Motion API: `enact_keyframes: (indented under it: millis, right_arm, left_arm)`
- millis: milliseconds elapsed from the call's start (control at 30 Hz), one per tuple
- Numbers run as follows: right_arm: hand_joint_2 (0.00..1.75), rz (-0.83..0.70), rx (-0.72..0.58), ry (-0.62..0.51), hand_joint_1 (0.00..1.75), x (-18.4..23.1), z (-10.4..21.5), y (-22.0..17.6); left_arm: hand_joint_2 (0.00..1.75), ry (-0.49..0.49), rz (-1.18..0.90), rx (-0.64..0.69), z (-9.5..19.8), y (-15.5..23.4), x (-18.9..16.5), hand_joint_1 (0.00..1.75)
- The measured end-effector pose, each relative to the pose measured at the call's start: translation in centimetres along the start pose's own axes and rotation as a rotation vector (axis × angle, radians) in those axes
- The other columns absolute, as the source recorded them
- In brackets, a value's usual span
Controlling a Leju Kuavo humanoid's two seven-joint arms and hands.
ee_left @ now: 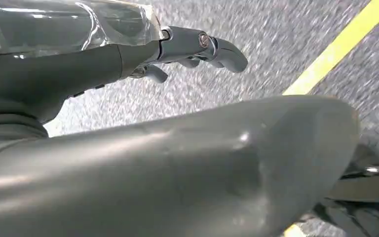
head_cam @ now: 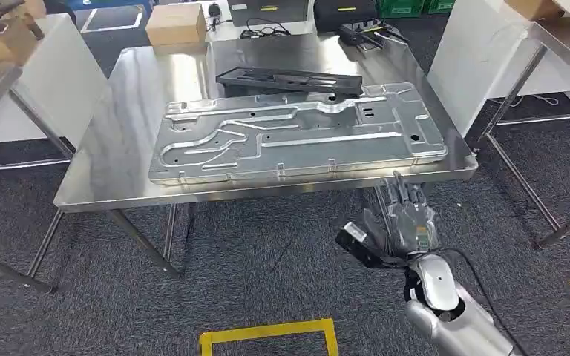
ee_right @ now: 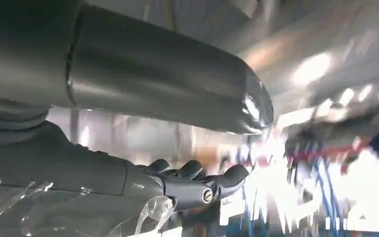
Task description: Take the parts from the cabinet and place them on the table.
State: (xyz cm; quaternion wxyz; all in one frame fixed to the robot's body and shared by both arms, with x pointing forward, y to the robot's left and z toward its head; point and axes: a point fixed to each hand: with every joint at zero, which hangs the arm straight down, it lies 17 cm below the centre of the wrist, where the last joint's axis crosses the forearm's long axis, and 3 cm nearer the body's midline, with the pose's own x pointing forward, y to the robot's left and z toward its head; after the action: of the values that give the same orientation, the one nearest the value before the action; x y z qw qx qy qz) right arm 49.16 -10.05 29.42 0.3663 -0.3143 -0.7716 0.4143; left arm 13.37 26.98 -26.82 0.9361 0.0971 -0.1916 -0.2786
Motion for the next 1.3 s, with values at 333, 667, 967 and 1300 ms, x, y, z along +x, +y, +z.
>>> enact_keyframes:
  millis: [333,667,967,1300]
  right_arm:
    - [0.0,-0.47,0.156,0.333,0.0,-9.0,13.2,15.4]
    - [1.75,-0.826,0.519,1.393,0.0,-15.1,44.2,32.7]
    - [0.0,-0.891,0.765,1.943,0.0,-7.4,58.3,35.8]
    - [0.0,-0.91,0.614,1.745,0.0,-7.4,55.5,36.7]
  left_arm:
    - [0.0,0.027,0.031,-0.004,0.0,-0.6,0.4,0.0]
    - [0.0,0.059,0.066,-0.025,0.4,-2.1,0.0,0.0]
    - [0.0,0.102,0.082,-0.014,0.5,-2.2,-0.8,0.0]
    - [0.0,0.056,0.06,0.027,0.4,-2.0,0.7,0.0]
